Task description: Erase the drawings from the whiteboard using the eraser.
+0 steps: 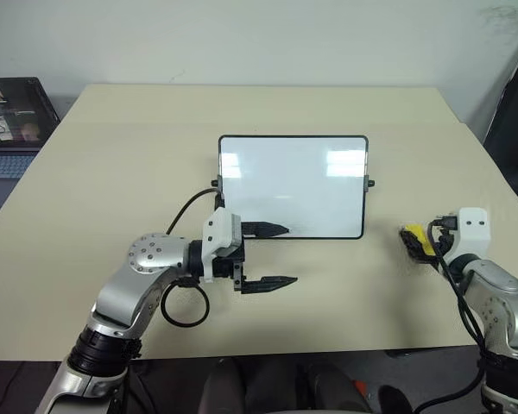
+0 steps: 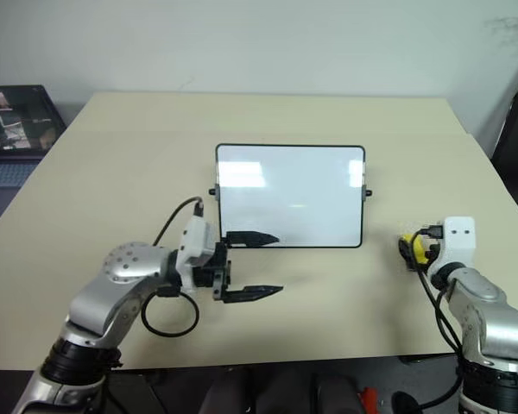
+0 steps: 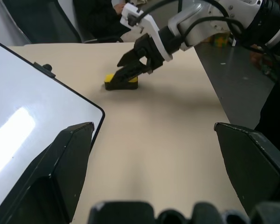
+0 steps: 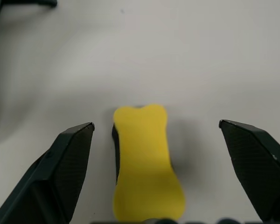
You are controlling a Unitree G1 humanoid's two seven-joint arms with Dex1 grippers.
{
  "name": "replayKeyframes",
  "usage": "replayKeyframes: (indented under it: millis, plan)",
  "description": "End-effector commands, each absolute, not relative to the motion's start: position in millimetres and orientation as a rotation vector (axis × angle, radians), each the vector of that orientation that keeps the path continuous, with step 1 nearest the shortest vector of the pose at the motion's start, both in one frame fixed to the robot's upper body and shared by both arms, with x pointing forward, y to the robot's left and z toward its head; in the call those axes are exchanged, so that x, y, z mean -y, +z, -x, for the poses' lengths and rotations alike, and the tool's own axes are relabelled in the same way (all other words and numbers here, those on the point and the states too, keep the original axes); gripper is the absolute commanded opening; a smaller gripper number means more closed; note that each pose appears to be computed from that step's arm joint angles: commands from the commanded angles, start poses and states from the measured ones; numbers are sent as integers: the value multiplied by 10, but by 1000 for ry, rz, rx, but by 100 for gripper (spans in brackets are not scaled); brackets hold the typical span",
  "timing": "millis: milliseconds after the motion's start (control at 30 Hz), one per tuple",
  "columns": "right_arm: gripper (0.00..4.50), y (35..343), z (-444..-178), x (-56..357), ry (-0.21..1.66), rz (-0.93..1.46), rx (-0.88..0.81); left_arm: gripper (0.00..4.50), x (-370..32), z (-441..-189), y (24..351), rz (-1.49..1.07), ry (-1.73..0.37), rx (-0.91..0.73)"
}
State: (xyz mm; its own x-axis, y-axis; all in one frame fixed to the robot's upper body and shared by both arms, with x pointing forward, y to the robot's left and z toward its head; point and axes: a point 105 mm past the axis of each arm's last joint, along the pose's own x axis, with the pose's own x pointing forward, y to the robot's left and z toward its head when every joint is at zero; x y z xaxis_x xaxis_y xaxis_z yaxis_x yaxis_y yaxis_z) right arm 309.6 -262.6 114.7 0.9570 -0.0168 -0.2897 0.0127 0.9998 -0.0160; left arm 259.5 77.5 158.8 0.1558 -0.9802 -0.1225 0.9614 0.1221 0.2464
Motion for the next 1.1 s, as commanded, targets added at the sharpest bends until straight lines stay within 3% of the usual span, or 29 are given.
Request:
replayKeyframes:
  millis: [33, 133, 233, 500, 567, 667, 800, 1100]
  plan:
    - [445, 1659, -3000, 2438, 65, 32, -69, 450, -836, -2730, 1746, -302, -1289, 186]
    - [445, 1758, -2819, 2261, 115, 110, 17, 450, -1055, -2962, 1833, -265, -1031, 246]
    - [445, 1754, -2637, 2096, 137, 98, 116, 450, -1281, -3026, 1850, -188, -793, 291]
    - [445, 1380, -2240, 1661, 261, 75, 224, 450, -1858, -2834, 1632, -129, -292, 314]
    - [445, 1289, -2212, 1596, 283, 26, 223, 450, -2001, -2769, 1513, -184, -218, 295]
    - [445, 1102, -2256, 1582, 290, 13, 206, 450, -2507, -2638, 1331, -171, 65, 240]
    - [445, 994, -2314, 1645, 313, 18, 201, 450, -2629, -2540, 1237, -169, 157, 216]
    - [445, 993, -2398, 1807, 329, 40, 207, 450, -2431, -2547, 1209, -193, 85, 191]
